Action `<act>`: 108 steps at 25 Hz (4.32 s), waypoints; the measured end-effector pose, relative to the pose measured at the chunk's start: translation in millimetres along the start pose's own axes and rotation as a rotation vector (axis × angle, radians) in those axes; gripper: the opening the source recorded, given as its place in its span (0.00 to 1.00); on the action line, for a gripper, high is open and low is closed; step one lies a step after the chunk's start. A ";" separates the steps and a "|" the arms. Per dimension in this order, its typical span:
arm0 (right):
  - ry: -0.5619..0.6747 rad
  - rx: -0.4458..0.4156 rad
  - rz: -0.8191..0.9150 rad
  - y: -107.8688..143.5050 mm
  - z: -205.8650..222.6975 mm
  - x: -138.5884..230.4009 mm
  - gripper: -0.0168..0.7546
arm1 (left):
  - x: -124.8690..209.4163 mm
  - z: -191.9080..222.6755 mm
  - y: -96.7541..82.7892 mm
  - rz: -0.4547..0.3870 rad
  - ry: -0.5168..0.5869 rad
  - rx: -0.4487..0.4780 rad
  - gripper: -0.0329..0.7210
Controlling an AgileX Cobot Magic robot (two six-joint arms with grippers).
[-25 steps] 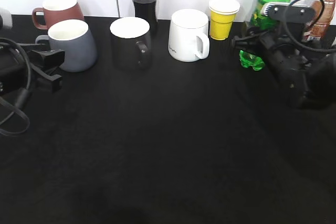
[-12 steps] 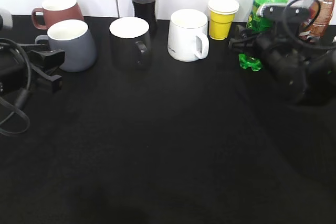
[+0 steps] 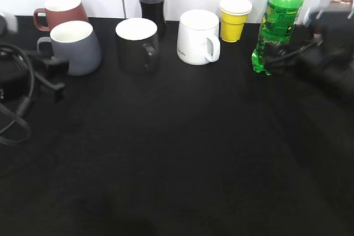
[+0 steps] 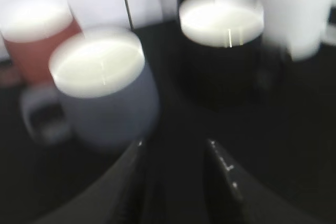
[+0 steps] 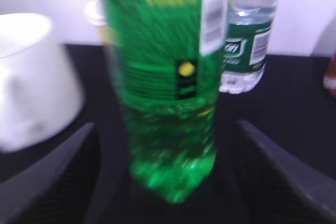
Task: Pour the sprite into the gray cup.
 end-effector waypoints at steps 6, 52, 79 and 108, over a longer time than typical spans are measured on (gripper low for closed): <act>0.544 -0.244 0.012 22.5 -98.9 11.0 0.78 | 9.8 -39.5 -9.8 -0.058 0.521 -0.016 0.47; 0.421 -0.049 0.004 -39.1 -300.9 12.7 0.74 | 47.1 -223.9 13.5 -0.071 0.361 -0.089 0.51; 0.177 0.162 0.122 -46.8 -336.8 2.1 0.74 | 36.9 -272.6 26.6 -0.172 -0.009 -0.267 0.51; 0.176 0.161 0.120 -46.6 -336.5 2.1 0.74 | 36.9 -272.6 26.6 -0.174 -0.009 -0.267 0.51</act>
Point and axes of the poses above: a point on each arm's last joint axis where the gripper is mounted, z pointing out along that axis toward the gripper, y along the wrist's bending axis when the last joint is at zero, x = y × z, the point moved 8 cm from there along z, pointing out along that axis toward the gripper, and after that the axes turned 11 degrees about -z, right-handed, at the moved point
